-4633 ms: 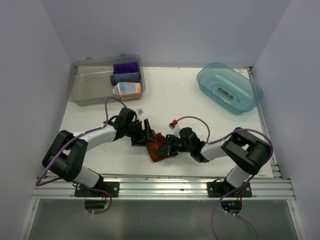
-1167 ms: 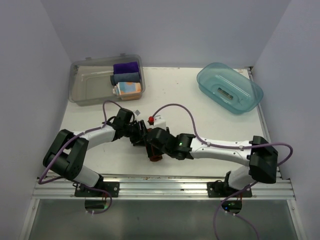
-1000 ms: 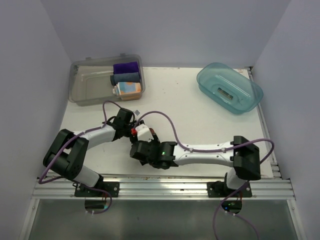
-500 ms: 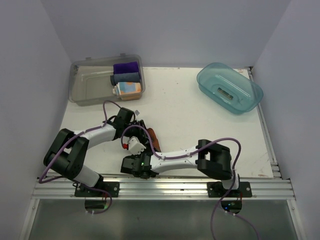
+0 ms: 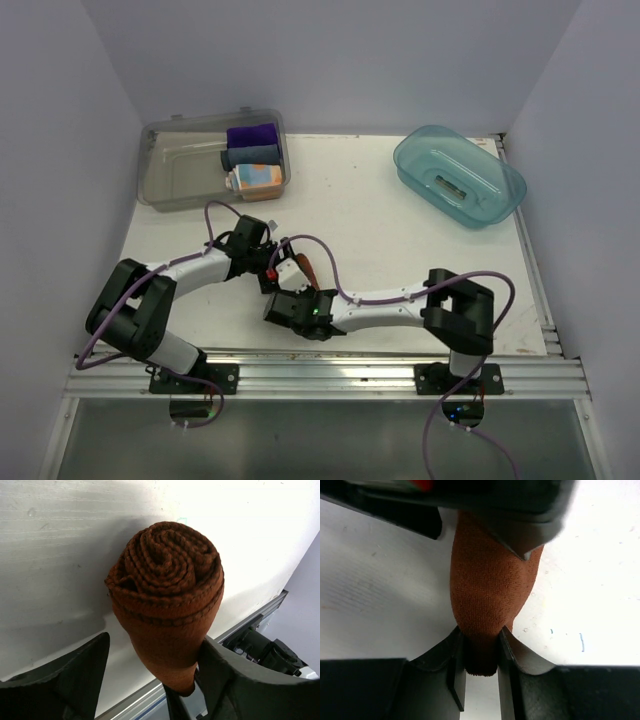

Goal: Roll the towels
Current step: Roll the towel

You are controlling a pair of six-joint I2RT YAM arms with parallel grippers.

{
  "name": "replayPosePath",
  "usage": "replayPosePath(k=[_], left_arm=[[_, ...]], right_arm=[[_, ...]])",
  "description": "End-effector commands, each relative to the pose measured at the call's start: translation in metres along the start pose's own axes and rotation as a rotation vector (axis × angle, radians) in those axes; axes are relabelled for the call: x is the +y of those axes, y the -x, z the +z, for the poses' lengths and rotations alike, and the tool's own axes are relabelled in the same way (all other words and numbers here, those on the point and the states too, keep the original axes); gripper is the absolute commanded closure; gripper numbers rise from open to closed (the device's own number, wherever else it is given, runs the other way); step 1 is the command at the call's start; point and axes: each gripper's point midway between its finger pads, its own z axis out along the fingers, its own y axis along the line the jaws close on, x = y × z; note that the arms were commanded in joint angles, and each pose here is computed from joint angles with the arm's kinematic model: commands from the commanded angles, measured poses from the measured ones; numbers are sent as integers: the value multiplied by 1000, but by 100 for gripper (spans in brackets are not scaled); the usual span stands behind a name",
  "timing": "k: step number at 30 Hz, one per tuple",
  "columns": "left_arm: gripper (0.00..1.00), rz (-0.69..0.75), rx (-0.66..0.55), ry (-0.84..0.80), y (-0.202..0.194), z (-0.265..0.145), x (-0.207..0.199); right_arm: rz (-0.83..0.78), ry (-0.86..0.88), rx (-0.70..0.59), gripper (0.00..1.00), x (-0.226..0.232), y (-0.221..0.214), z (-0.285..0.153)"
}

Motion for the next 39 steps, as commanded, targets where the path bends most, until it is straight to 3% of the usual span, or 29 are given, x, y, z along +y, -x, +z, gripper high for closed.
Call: replayPosePath(k=[1, 4, 6, 14, 29, 39], left_arm=[[26, 19, -23, 1, 4, -8, -7], [16, 29, -27, -5, 5, -10, -10], [15, 33, -27, -7, 5, -10, -10], [15, 43, -11, -26, 4, -7, -13], [16, 29, -6, -18, 7, -1, -12], [25, 25, -22, -27, 11, 0, -16]], right_arm=[[168, 194, -18, 81, 10, 16, -1], [242, 317, -27, 82, 13, 19, -7], [289, 364, -42, 83, 11, 23, -9], [420, 528, -45, 84, 14, 26, -17], [562, 675, -37, 84, 13, 20, -17], [680, 776, 1, 84, 15, 12, -10]])
